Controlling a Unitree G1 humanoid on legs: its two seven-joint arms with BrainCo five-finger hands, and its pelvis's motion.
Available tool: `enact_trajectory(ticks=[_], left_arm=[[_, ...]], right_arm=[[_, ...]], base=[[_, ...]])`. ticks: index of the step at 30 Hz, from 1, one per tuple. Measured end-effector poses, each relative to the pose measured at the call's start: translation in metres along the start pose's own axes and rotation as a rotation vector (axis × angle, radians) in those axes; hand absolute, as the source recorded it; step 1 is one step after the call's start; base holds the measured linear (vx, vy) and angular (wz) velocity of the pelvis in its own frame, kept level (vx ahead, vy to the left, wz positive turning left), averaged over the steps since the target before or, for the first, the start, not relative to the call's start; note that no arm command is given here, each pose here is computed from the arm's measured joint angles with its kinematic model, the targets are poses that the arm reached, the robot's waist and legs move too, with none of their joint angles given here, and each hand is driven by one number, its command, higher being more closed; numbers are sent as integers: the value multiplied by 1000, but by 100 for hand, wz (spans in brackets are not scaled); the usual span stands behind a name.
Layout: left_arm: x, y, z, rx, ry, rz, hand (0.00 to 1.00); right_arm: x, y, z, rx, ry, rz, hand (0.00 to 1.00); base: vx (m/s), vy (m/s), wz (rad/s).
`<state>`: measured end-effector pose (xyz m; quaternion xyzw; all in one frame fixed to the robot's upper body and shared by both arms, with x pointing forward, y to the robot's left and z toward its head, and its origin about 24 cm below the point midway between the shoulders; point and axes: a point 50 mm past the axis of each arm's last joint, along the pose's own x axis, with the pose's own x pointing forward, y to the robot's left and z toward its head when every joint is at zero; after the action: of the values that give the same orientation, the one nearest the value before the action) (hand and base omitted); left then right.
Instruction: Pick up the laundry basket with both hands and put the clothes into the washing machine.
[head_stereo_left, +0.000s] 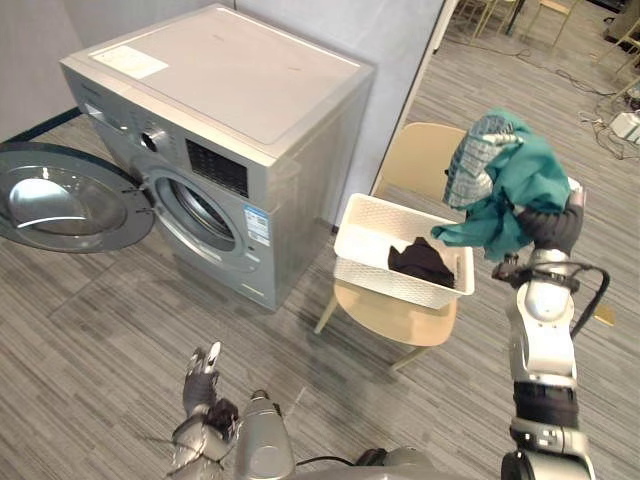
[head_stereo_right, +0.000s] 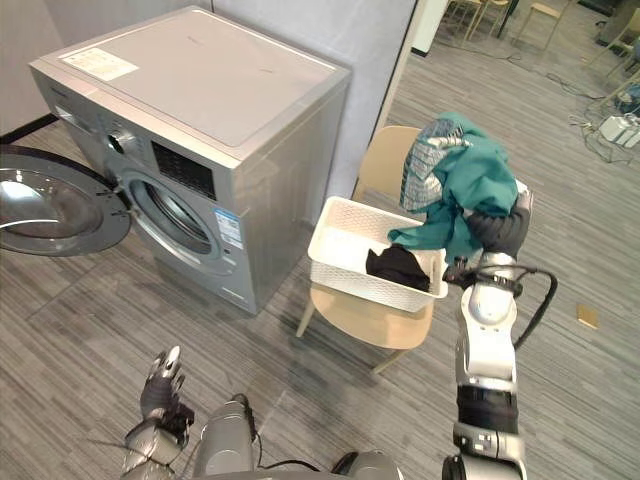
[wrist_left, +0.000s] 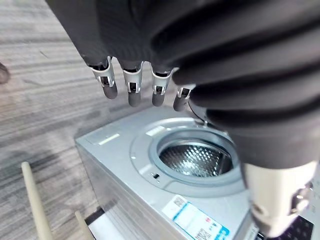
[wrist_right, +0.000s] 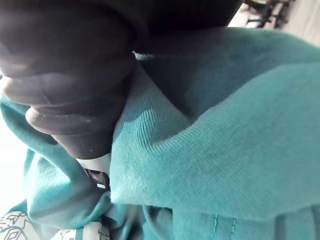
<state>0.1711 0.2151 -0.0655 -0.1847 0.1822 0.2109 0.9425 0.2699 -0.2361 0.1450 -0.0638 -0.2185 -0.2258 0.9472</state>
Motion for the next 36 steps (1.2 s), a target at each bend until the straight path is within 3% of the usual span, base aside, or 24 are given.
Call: enact_trajectory(ticks=[3, 7, 13, 19, 23, 30, 32, 36], left_arm=[[10, -15, 13, 9, -44, -61, 0], [11, -13, 20, 19, -70, -71, 0], [13, -9, 31, 195, -114, -90, 0], [8, -43, 91, 352, -421, -200, 0], [1, -102, 125, 385, -605, -445, 0], [-45, -182, 110, 426, -643, -1000, 0], [-50, -207, 111, 440, -656, -1112, 0], [-44, -223, 110, 481, -633, -1157, 0]], right_arm=[[-9, 28, -1, 1, 9, 137, 100], [-19, 59, 1, 17, 6, 294, 100], [-14, 72, 13, 0, -65, 389, 100], [-22, 90, 26, 67, -127, 512, 100], [-23, 90, 37, 103, -186, 561, 100], [-30, 67, 51, 47, -263, 582, 100], [-30, 44, 53, 11, -269, 515, 100], [-34, 30, 44, -14, -223, 460, 100]], base=[[4, 399, -42], [-25, 236, -68], [-24, 72, -23], [-14, -22, -7], [-7, -81, 33], [-69, 57, 2], [-41, 236, -3], [-100, 206, -39]])
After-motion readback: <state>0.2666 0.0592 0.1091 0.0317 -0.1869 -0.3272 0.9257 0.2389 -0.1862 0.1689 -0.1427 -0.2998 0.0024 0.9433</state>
